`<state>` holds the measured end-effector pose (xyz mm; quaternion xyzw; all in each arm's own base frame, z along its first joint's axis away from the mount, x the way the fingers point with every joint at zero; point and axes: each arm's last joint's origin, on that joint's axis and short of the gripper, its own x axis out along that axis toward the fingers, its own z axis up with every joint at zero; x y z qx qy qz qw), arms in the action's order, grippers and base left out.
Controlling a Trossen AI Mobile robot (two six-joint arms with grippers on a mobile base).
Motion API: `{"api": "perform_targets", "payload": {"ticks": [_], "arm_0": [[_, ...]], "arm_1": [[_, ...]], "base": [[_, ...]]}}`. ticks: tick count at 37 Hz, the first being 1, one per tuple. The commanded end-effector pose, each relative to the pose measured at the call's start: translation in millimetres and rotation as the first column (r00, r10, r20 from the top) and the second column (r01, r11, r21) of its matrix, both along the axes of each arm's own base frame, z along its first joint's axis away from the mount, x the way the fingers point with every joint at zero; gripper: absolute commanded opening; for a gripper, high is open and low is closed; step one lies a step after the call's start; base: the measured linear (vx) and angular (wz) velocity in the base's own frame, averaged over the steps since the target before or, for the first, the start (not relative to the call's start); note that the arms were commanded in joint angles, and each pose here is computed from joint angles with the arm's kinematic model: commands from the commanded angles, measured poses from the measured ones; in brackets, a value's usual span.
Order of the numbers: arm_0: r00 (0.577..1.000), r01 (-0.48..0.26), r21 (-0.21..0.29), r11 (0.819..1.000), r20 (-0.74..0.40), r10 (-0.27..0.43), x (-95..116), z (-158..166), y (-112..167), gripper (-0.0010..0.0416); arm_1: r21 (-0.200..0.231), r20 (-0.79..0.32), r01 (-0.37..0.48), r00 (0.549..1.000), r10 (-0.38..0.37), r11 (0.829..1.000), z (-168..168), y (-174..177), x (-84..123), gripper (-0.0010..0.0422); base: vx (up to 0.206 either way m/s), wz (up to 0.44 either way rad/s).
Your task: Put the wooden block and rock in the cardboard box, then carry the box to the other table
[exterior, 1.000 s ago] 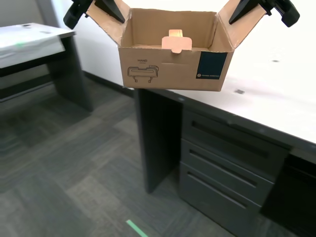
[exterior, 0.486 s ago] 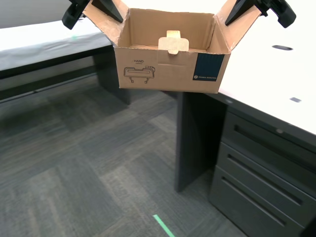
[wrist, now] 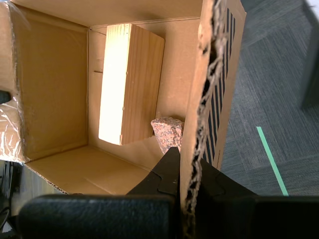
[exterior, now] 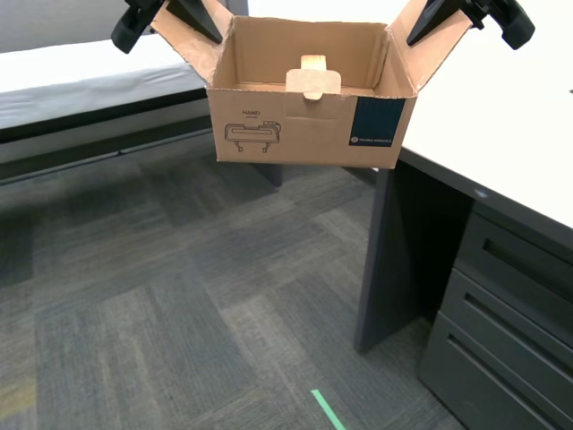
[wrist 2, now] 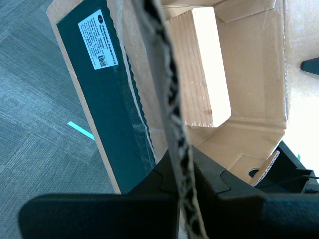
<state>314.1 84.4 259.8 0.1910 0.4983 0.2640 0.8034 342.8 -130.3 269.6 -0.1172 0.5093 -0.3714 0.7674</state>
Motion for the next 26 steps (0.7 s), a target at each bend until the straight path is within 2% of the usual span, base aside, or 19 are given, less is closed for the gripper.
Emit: {"api": "perform_targets", "payload": {"ticks": [1,26], "arm_0": [[1.000,-0.011,0.020,1.000,0.006,0.010,0.3,1.4,0.8,-0.0001],[0.999,-0.002,0.037,0.999,0.051,0.000,4.3,4.7,1.7,-0.0001]], "arm_1": [[-0.016,0.006,0.016,1.000,-0.016,1.000,1.1,-1.7,-0.4,-0.0001],[-0.016,0.002,0.016,1.000,-0.016,1.000,1.0,-1.9,-0.6,-0.0001]], "base": [[0.006,0.112],[0.002,0.133]]}}
